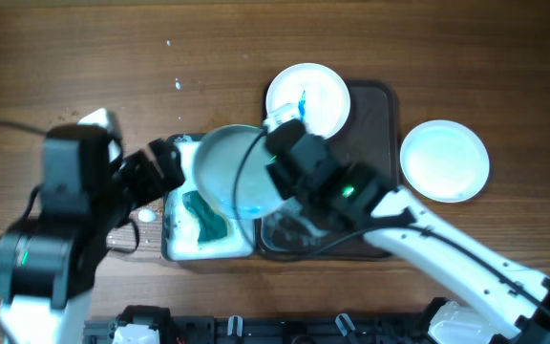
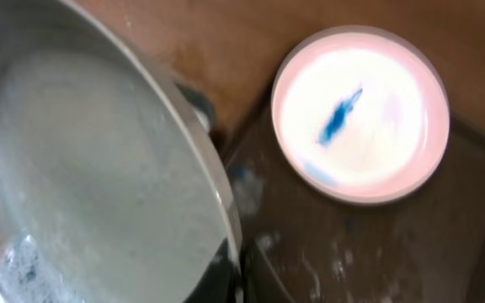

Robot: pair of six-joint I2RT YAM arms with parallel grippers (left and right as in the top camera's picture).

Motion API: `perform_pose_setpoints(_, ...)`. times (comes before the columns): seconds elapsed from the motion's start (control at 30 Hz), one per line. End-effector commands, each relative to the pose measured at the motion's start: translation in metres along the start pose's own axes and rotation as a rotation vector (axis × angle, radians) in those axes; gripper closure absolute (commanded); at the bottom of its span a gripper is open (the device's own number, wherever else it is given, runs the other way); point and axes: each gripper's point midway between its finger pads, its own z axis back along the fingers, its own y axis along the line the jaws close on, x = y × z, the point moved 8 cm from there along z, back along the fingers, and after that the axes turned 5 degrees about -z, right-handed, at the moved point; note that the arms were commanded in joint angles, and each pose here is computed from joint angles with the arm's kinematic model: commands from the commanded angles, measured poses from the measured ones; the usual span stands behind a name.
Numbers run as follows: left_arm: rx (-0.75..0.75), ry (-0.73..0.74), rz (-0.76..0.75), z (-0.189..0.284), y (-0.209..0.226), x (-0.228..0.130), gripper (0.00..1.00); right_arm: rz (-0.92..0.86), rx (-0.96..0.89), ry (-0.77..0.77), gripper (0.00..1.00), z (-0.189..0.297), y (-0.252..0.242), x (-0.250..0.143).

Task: Clean dirty plates on tray and stack at the side
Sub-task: 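Lift the plate with the right gripper and tilt it over the basin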

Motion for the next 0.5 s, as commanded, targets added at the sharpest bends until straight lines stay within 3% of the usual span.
perform_pose_setpoints(0.0, 0.006, -0.124, 0.028, 0.033, 0.011, -0.004, 0.00, 0.077, -0.218, -0.226, 0.96, 0.021, 0.020, 0.021)
perform_pose_setpoints(0.17, 0.049, -0.161, 0.037, 0.048, 0.022, -0.014, 0.00, 0.244, -0.318, -0.349, 0.96, 0.043, 0.046, 0.026)
perform_pose_setpoints(0.47, 0.061, -0.133, 0.037, 0.047, 0.023, -0.019, 0.00, 0.338, -0.401, -0.440, 0.96, 0.068, 0.071, 0.023)
